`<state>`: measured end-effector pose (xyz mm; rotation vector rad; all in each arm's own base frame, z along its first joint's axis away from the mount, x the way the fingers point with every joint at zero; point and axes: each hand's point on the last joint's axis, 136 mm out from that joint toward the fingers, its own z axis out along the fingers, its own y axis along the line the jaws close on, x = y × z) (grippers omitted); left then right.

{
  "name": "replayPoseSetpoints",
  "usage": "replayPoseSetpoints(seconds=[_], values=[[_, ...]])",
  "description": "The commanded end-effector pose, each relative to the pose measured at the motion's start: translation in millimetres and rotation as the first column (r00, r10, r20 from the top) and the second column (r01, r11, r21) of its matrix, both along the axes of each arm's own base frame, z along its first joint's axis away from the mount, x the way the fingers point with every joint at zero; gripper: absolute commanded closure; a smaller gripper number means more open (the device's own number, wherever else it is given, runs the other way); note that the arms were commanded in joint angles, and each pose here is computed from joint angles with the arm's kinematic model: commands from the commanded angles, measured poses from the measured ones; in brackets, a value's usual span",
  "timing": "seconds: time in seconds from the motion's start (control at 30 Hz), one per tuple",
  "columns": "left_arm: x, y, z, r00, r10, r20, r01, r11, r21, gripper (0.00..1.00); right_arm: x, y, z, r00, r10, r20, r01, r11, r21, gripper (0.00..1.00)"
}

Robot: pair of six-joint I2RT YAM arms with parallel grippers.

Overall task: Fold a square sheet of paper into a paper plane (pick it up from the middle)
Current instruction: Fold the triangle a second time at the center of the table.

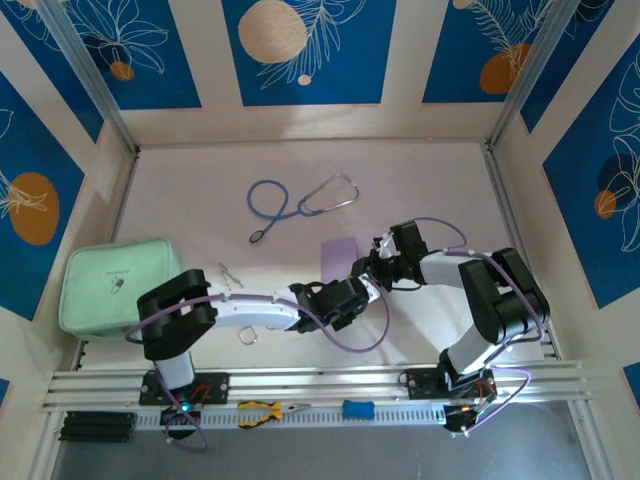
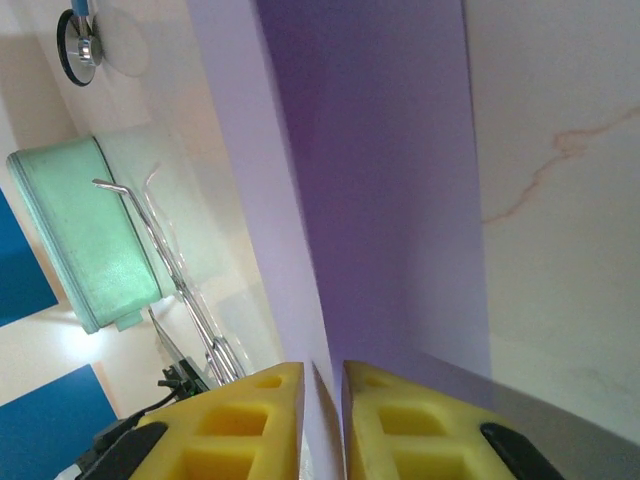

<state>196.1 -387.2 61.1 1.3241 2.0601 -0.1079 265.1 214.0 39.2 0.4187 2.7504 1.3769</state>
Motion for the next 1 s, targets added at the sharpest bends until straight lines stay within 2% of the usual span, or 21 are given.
replayPoseSetpoints(seconds=[0.0,0.07,0.17,0.23,0.33,0.5,0.57,0.67,0.97], values=[[-2,-8,9,1.000,-0.003,-0.018,0.002,0.999,-0.040,0.89,-4,-4,5,1.000,0.000,0.005,0.000,1.000,-0.007,0.78],[-3,-7,12,0.999,0.009,-0.044,-0.012,0.998,-0.065,0.95,-3,-9,6,1.000,-0.024,0.013,0.024,0.999,-0.021,0.75],[-3,-6,16,0.994,0.023,-0.110,-0.037,0.992,-0.123,0.99,-4,-20,10,0.997,-0.072,0.030,0.073,0.996,-0.042,0.69],[-2,-6,19,0.980,0.029,-0.198,-0.066,0.981,-0.183,1.00,-6,-30,12,0.993,-0.107,0.042,0.109,0.992,-0.066,0.64],[0,-6,23,0.941,0.029,-0.336,-0.129,0.951,-0.280,1.00,-11,-43,15,0.988,-0.142,0.055,0.146,0.985,-0.088,0.59],[3,-6,26,0.861,-0.015,-0.508,-0.208,0.901,-0.380,1.00,-25,-50,16,0.988,-0.151,0.044,0.154,0.984,-0.090,0.59],[5,-5,25,0.837,-0.024,-0.547,-0.235,0.887,-0.398,1.00,-30,-47,17,0.990,-0.136,0.043,0.139,0.987,-0.077,0.61],[10,-3,23,0.817,-0.020,-0.577,-0.268,0.872,-0.410,1.00,-36,-45,16,0.992,-0.121,0.033,0.123,0.990,-0.073,0.71],[15,3,20,0.801,-0.001,-0.599,-0.306,0.859,-0.411,1.00,-50,-23,17,0.998,-0.048,0.029,0.049,0.998,-0.026,0.93]])
